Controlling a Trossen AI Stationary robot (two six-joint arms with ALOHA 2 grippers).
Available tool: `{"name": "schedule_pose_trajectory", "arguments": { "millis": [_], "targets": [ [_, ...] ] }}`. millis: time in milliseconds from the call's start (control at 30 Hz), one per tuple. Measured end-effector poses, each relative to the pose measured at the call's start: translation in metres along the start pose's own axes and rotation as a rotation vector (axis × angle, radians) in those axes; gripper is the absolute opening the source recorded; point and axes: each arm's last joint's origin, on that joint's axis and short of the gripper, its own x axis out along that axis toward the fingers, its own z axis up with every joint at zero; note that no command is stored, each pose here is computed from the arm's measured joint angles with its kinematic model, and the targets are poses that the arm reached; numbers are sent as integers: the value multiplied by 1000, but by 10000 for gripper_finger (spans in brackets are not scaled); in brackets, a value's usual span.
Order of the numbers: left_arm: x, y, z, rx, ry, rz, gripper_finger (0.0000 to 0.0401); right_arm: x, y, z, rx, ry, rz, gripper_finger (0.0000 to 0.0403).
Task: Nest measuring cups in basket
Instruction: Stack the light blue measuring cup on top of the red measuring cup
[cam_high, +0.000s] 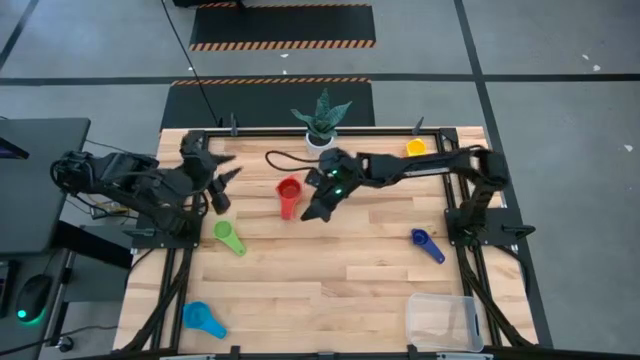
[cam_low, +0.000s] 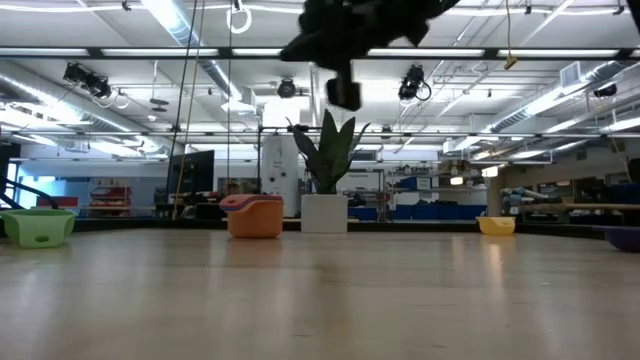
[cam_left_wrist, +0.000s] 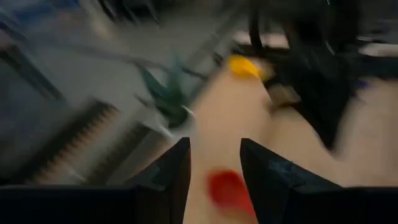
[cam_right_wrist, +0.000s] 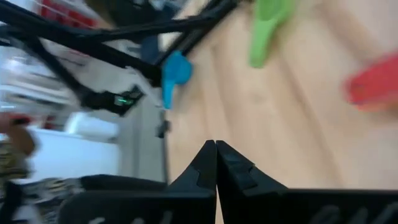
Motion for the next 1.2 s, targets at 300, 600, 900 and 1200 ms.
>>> {"name": "schedule_pose_trajectory", "arguments": {
  "millis": [300,600,900,1200],
  "targets": [
    [-4,-8,-29,-414,568,-307,146,-83,46,-12,-154,-130,-190,1],
    [-2,-28,-63,-753,977,-104,146,-135,78,-20,-305,-273,-175,1],
    [3,-70,-116,-898,1228,85,146,-160,91,-27,-407,-324,-156,1],
    [3,-116,-166,-971,1342,94,146,-163,89,-25,-435,-333,-169,1]
  ]
}}
